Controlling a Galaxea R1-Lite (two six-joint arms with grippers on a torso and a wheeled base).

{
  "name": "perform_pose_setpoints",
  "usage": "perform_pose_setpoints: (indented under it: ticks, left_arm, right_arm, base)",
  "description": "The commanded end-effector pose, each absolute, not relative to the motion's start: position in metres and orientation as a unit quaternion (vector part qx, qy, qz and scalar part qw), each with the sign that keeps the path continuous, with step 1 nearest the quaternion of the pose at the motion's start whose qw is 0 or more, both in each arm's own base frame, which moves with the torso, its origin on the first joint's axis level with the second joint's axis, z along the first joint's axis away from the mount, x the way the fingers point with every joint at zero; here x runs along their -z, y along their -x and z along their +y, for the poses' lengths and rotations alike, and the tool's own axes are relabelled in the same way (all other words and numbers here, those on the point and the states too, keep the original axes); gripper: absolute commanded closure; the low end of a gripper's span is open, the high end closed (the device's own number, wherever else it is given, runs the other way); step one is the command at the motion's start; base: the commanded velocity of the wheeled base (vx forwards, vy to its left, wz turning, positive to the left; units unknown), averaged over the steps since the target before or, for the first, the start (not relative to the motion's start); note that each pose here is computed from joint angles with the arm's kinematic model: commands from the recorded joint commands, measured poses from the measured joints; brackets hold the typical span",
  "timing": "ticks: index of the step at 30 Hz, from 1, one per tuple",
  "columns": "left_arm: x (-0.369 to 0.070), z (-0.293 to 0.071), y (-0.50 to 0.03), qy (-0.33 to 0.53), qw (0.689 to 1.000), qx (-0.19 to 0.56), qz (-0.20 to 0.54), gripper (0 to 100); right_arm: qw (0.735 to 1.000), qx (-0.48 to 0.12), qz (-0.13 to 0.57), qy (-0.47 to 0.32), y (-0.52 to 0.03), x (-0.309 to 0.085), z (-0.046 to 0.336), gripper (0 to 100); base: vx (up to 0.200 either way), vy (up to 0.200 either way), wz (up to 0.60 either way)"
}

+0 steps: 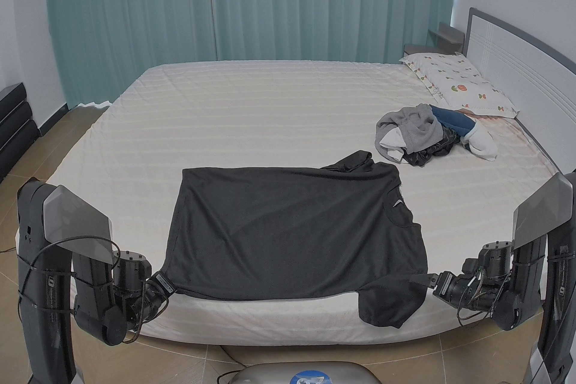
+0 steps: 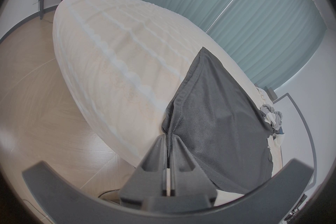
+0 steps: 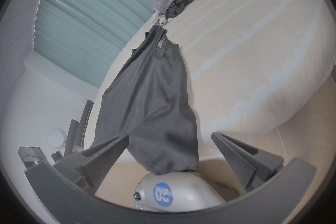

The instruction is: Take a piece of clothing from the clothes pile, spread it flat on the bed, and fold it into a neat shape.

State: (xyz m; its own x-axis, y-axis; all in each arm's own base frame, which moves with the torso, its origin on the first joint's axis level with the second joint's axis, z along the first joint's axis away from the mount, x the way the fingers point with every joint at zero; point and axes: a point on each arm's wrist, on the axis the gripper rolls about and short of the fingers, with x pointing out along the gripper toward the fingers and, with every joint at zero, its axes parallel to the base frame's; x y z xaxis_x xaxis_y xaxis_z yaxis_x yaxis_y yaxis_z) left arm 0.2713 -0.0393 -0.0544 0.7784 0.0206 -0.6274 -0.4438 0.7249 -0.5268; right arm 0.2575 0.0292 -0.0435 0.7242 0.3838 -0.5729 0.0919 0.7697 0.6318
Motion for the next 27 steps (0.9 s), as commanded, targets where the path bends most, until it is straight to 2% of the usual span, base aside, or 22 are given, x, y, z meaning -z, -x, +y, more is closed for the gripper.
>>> perform_pose_setpoints:
  ticks: [1, 8, 9, 22, 27]
  left_arm:
    - [0.055, -0.038, -0.272, 0.351, 0.875, -0.136, 0.305, 100]
    - [0.055, -0.038, -0.272, 0.353, 0.874, -0.135, 0.305, 100]
    - [0.056, -0.037, -0.271, 0.354, 0.873, -0.137, 0.306, 100]
    - [0.054, -0.028, -0.272, 0.364, 0.869, -0.14, 0.305, 100]
    - [0.056, -0.027, -0.268, 0.361, 0.867, -0.143, 0.313, 100]
  right_arm:
    - [0.871, -0.089, 0.36, -0.324, -0.266, 0.053, 0.037, 0]
    - [0.872, -0.1, 0.354, -0.322, -0.275, 0.058, 0.044, 0]
    - [0.872, -0.1, 0.356, -0.32, -0.275, 0.058, 0.044, 100]
    - [0.868, -0.052, 0.378, -0.316, -0.247, 0.051, 0.022, 100]
    - [0.86, -0.064, 0.404, -0.304, -0.231, 0.05, 0.016, 100]
  base:
    - [0.0, 0.0, 0.0]
    - [0.0, 0.0, 0.0]
    - [0.0, 0.0, 0.0]
    - [0.0, 0.0, 0.0]
    - [0.0, 0.0, 0.0]
